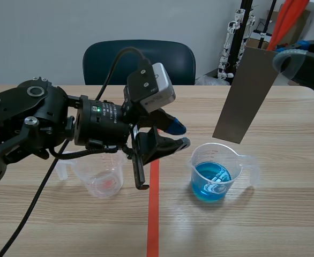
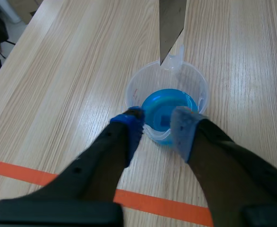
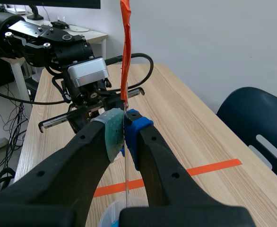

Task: Do the redox reaction experiment. lower the plate into the blue solution

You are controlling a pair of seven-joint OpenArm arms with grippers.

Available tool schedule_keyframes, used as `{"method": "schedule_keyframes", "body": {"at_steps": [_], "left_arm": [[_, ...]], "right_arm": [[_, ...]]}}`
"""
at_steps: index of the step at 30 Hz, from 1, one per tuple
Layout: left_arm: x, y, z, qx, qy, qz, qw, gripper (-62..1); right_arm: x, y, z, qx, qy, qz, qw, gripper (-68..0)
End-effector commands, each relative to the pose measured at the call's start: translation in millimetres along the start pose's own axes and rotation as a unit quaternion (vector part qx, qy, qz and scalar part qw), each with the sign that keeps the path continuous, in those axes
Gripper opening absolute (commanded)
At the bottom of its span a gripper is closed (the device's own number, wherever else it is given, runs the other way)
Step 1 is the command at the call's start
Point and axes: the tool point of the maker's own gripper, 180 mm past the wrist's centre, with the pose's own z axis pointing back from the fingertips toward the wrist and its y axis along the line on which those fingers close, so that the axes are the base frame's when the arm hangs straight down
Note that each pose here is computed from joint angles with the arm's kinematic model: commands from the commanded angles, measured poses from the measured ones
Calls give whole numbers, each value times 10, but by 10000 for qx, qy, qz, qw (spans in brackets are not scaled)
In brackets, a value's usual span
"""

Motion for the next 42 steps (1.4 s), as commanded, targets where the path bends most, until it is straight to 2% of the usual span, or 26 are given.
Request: {"method": "schedule_keyframes", "body": {"at_steps": [1,3,7,11,16,21,27,29,32,36,42], "left_arm": [[104,37,9,23,-187,9,9998,-345],[87,18,12,22,-185,52,9998,-319],[13,-80,58,-64,-135,157,9998,-319],[-17,-173,198,-72,-131,144,9998,-319],[-37,-159,455,186,-326,262,9990,-319],[-130,-194,715,417,-557,538,9961,-313],[-360,-368,992,631,-579,1025,9910,-140],[-435,-430,1072,704,-545,1182,9890,-108],[-563,-507,1206,920,-460,1423,9845,-81],[-643,-635,1426,1174,-559,1672,9773,-81],[-660,-908,1714,1299,-742,1650,9749,-53]], "right_arm": [[142,-58,-3,-32,-166,79,9998,-669],[141,-58,-3,-32,-164,79,9998,-669],[127,-58,-4,-33,-127,77,9999,-669],[116,-55,-3,-33,-109,67,9999,-669],[65,-51,-20,-24,-13,54,10000,-669],[16,-43,-44,-3,66,43,10000,-669],[-43,-27,-86,37,135,24,9999,-669],[-68,-27,-94,45,150,26,9999,-669],[-118,-68,-89,-25,161,3,9999,-669],[-216,-136,-58,-138,225,-13,9997,-669],[-358,-150,-58,-151,330,-30,9993,-669]]}}
